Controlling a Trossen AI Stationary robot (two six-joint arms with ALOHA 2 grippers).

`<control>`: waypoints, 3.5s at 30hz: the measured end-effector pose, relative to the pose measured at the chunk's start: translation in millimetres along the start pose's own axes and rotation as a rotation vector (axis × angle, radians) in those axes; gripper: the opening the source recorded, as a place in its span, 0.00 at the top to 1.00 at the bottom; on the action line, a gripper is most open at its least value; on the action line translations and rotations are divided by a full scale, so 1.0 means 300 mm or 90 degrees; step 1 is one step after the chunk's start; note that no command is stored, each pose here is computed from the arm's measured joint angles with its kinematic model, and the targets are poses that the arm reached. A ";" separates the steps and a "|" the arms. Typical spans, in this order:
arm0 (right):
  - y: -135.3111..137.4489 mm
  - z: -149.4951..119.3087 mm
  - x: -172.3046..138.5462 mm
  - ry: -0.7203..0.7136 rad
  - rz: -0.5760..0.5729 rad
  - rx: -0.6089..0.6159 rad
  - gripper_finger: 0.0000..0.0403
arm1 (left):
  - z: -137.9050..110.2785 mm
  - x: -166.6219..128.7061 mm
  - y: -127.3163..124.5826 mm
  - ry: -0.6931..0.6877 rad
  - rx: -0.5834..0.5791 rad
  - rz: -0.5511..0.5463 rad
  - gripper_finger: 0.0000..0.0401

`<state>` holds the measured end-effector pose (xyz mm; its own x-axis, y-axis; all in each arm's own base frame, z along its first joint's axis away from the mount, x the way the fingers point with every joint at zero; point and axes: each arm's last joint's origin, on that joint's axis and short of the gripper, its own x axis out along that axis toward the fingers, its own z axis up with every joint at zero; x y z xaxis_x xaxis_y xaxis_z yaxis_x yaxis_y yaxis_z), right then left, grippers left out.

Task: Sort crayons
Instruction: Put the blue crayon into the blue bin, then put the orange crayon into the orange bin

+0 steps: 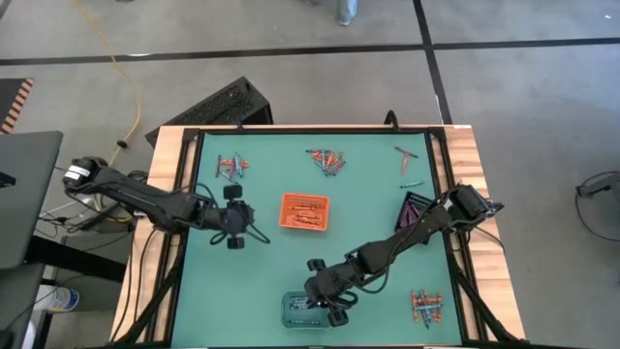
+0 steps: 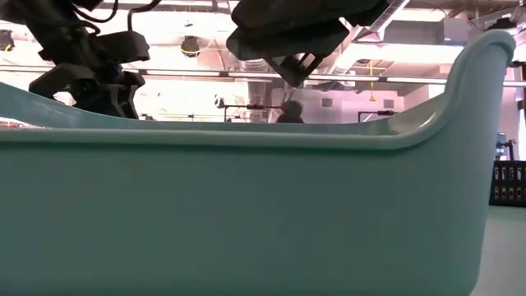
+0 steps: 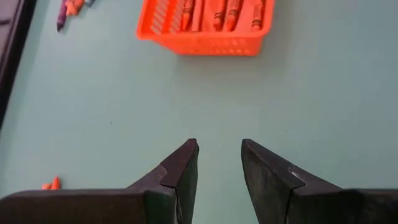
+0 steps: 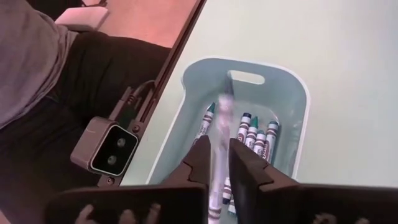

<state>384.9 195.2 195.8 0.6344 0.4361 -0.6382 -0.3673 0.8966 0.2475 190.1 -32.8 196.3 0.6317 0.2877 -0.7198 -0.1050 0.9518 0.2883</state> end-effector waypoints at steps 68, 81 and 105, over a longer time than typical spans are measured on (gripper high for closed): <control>-0.498 -0.267 -0.647 0.567 -0.850 0.239 0.77 | 0.086 -0.009 0.012 -0.159 -0.022 -0.113 0.72; -0.834 -0.508 -0.949 0.438 -0.754 0.598 0.77 | 0.083 -0.007 0.012 -0.155 -0.006 -0.107 0.72; -0.948 -0.733 -1.045 0.178 -0.665 0.834 0.73 | 0.083 -0.007 0.012 -0.154 -0.006 -0.106 0.72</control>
<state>140.9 -213.6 165.2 0.0409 -0.2359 -0.9709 0.9559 0.2921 -0.0307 207.6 -32.6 214.5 0.8060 0.0952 -0.5842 0.0085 0.9850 0.1722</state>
